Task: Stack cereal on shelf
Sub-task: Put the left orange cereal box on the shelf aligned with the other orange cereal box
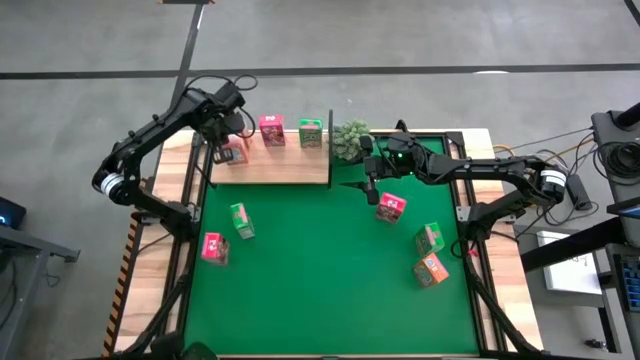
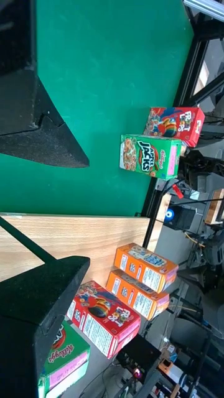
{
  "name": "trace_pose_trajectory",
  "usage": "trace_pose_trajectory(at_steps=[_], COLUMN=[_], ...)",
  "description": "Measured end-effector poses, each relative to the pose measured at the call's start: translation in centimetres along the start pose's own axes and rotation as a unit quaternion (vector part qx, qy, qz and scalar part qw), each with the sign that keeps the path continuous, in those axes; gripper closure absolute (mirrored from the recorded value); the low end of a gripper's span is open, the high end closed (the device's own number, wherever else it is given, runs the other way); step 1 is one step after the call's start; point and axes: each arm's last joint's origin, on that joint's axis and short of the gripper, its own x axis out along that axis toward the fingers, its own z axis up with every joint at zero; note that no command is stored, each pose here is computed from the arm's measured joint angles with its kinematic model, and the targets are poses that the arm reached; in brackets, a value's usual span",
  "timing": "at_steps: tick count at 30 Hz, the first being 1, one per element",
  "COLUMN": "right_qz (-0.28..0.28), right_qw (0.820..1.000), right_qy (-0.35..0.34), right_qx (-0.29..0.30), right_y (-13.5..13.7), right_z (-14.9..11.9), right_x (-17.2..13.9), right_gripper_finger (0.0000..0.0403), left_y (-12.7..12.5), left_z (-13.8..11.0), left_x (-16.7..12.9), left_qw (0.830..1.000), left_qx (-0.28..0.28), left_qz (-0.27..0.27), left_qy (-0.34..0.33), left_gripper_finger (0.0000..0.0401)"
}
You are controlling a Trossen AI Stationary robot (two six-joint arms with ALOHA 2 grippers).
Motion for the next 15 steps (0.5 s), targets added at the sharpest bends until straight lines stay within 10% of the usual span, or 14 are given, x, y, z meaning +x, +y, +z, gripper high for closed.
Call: trace_pose_trajectory(at_steps=[15], right_qz=[0.0], right_qw=[1.0], right_qy=[0.0], right_qx=[0.0], right_y=[0.0], right_z=[0.01], right_x=[-0.01], right_gripper_finger=[0.0168], left_y=[0.23], left_z=[-0.07], left_x=[0.09], left_qw=[1.0], left_qx=[0.004], left_qz=[0.019], left_qy=[0.011], left_gripper_finger=[0.0401])
